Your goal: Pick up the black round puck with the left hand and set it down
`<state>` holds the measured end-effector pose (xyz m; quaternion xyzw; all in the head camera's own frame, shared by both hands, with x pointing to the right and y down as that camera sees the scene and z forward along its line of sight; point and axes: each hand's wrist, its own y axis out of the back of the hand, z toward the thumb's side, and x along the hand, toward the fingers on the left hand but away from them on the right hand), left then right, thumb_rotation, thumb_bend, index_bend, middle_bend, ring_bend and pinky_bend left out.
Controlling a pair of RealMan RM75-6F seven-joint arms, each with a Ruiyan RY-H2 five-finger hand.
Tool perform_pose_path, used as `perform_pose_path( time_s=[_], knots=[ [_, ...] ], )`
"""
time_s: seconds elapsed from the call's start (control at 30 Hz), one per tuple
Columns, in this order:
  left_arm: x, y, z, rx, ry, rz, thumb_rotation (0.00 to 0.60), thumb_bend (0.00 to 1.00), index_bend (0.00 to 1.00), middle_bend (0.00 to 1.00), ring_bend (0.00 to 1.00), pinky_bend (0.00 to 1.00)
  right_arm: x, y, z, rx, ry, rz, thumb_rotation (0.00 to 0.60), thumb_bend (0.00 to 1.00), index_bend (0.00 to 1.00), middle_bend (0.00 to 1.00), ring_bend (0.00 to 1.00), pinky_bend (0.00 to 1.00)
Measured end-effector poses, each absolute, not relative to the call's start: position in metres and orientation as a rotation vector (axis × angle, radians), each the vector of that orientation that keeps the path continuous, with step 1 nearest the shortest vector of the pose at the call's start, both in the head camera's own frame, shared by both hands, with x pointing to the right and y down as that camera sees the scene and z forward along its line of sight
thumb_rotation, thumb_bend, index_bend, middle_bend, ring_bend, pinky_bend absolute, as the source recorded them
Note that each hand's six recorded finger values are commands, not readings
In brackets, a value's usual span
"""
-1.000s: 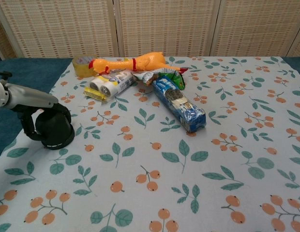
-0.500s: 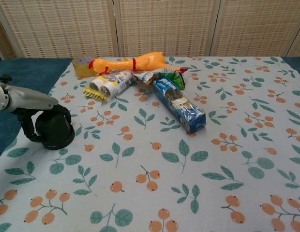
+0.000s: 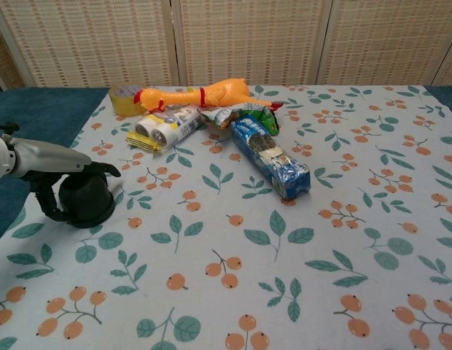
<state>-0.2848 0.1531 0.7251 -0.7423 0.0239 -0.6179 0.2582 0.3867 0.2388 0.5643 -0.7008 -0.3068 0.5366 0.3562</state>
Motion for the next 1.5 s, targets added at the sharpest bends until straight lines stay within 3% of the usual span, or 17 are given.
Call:
perform_pose_path(
  time_s=[0.2, 0.33, 0.53, 0.7, 0.87, 0.97, 1.5],
  knots=[
    [-0.285, 0.153, 0.722, -2.016, 0.071, -1.673, 0.600, 0.44, 0.00, 0.17, 0.23, 0.71, 0.386, 0.239, 0.566, -1.817, -0.783, 1.385, 0.600, 0.11, 0.00, 0.00, 0.00, 0.00],
    [-0.284, 0.151, 0.717, -2.016, 0.093, -1.651, 0.600, 0.44, 0.00, 0.17, 0.23, 0.68, 0.386, 0.239, 0.565, -1.815, -0.787, 1.383, 0.600, 0.11, 0.00, 0.00, 0.00, 0.00],
    [-0.283, 0.153, 0.711, -2.014, 0.109, -1.622, 0.600, 0.41, 0.00, 0.15, 0.16, 0.51, 0.385, 0.240, 0.564, -1.818, -0.784, 1.380, 0.600, 0.11, 0.00, 0.00, 0.00, 0.00],
    [-0.281, 0.149, 0.709, -1.992, 0.139, -1.593, 0.600, 0.40, 0.00, 0.14, 0.13, 0.44, 0.386, 0.240, 0.563, -1.815, -0.789, 1.379, 0.600, 0.11, 0.00, 0.00, 0.00, 0.00],
    [-0.280, 0.150, 0.706, -1.979, 0.154, -1.566, 0.600, 0.40, 0.00, 0.03, 0.01, 0.35, 0.386, 0.240, 0.563, -1.813, -0.791, 1.380, 0.600, 0.11, 0.00, 0.00, 0.00, 0.00],
    [-0.282, 0.152, 0.706, -1.971, 0.136, -1.569, 0.600, 0.40, 0.00, 0.00, 0.00, 0.30, 0.386, 0.240, 0.562, -1.813, -0.792, 1.379, 0.600, 0.11, 0.00, 0.00, 0.00, 0.00],
    [-0.289, 0.156, 0.714, -1.958, 0.078, -1.644, 0.600, 0.38, 0.00, 0.00, 0.00, 0.28, 0.386, 0.241, 0.561, -1.818, -0.792, 1.373, 0.600, 0.11, 0.00, 0.00, 0.00, 0.00]
  ],
)
